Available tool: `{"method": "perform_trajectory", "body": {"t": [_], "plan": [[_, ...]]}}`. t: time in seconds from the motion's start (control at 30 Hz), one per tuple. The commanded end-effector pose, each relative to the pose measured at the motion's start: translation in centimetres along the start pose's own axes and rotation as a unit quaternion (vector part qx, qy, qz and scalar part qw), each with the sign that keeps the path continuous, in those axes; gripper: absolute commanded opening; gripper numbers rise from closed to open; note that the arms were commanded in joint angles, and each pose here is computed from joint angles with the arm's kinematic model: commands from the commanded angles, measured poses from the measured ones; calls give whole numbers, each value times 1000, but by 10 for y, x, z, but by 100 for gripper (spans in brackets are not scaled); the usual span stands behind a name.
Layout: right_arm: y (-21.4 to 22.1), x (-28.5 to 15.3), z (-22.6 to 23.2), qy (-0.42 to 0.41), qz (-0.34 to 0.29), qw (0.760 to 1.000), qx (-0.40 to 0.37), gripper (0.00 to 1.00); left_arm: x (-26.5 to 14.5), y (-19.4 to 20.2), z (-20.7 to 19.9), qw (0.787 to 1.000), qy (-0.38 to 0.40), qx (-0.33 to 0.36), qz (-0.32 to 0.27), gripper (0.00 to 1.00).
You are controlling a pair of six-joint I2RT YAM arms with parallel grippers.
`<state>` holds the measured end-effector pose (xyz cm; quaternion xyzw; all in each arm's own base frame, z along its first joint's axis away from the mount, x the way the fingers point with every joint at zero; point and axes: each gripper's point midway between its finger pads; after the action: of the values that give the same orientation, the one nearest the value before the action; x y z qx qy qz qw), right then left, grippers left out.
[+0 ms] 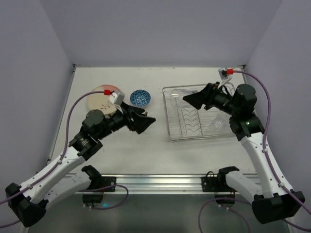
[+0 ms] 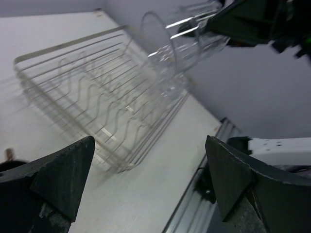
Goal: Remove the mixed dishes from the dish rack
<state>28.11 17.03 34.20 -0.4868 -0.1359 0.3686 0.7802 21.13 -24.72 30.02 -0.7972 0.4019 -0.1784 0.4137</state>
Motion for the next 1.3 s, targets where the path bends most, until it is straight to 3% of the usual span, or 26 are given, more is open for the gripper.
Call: {"method": "perform_trajectory", "body": {"t": [0.0, 0.13, 0.3, 0.4, 0.63, 0.8, 0.9, 1.0, 1.1, 1.17, 1.23, 1.27], "plan": [[-8, -6, 78, -208, -38, 977, -17, 25, -4, -33, -85, 976, 213, -14, -49, 100], [3, -12, 108, -288, -36, 957, -10, 24, 4, -50, -97, 968, 239, -20, -76, 100], [11, -10, 118, -328, -32, 944, -3, 23, 12, -53, -103, 963, 260, -22, -73, 100], [12, -14, 123, -348, -34, 937, -5, 23, 10, -54, -108, 958, 275, -22, -77, 95], [19, -7, 124, -358, -36, 933, -16, 23, 11, -51, -120, 945, 318, -46, -62, 64], [18, 1, 118, -350, -49, 936, -10, 22, 15, -45, -122, 941, 330, -54, -45, 54], [20, 5, 117, -352, -45, 935, -9, 22, 14, -46, -122, 942, 329, -54, -46, 33], [23, 7, 119, -357, -44, 933, -11, 22, 16, -46, -120, 944, 323, -51, -47, 0], [25, 7, 118, -358, -42, 933, -12, 24, 17, -46, -119, 946, 319, -48, -46, 0], [28, 7, 117, -359, -40, 932, -13, 31, 19, -45, -117, 948, 313, -47, -44, 0], [29, 7, 116, -357, -41, 933, -15, 68, 19, -46, -116, 950, 307, -38, -43, 0], [31, 9, 113, -353, -41, 935, -14, 91, 22, -43, -112, 954, 295, -40, -36, 0]]}}
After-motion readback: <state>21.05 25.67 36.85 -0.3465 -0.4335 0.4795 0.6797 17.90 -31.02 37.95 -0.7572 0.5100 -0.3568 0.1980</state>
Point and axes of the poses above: each gripper's point midway between its finger pads, its own x axis out along the fingers, its own z axis along the line the jaws close on, y = z × x, and after that the axes turned 8 degrees about -x, right-handed
